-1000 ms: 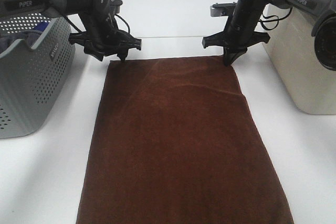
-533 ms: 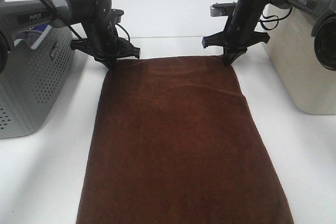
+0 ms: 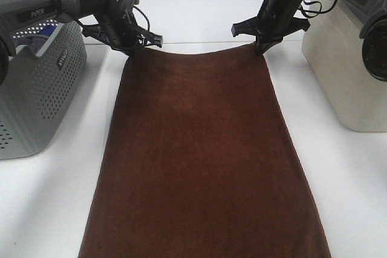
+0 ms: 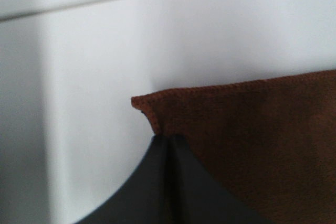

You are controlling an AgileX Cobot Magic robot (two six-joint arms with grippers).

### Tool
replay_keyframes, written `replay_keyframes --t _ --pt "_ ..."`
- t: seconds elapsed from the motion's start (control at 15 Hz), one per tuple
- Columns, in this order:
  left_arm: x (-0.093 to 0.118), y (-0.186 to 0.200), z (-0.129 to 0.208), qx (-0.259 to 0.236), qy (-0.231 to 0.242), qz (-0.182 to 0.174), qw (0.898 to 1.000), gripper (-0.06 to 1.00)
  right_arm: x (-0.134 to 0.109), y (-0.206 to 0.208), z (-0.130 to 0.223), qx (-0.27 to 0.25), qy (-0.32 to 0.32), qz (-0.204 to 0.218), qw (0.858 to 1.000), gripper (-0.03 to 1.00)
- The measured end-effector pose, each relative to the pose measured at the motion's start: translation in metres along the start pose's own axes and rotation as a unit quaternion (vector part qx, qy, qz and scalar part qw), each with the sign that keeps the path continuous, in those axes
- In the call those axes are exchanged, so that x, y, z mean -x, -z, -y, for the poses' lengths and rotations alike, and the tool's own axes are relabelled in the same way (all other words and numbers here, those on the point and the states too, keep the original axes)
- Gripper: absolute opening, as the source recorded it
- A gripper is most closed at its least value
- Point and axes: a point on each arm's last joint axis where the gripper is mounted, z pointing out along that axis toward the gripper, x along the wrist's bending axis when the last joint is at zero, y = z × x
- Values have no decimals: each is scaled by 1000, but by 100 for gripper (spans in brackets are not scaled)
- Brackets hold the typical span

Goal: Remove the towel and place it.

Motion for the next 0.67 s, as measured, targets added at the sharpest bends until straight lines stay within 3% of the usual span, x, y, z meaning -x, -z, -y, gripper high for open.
replay_keyframes --t 0.4,0.67 --pt "-11 -1 -17 83 4 9 997 0 6 1 -15 84 24 35 996 0" --pt "-7 -7 -27 171 -25 28 985 0 9 3 -29 166 43 56 984 0"
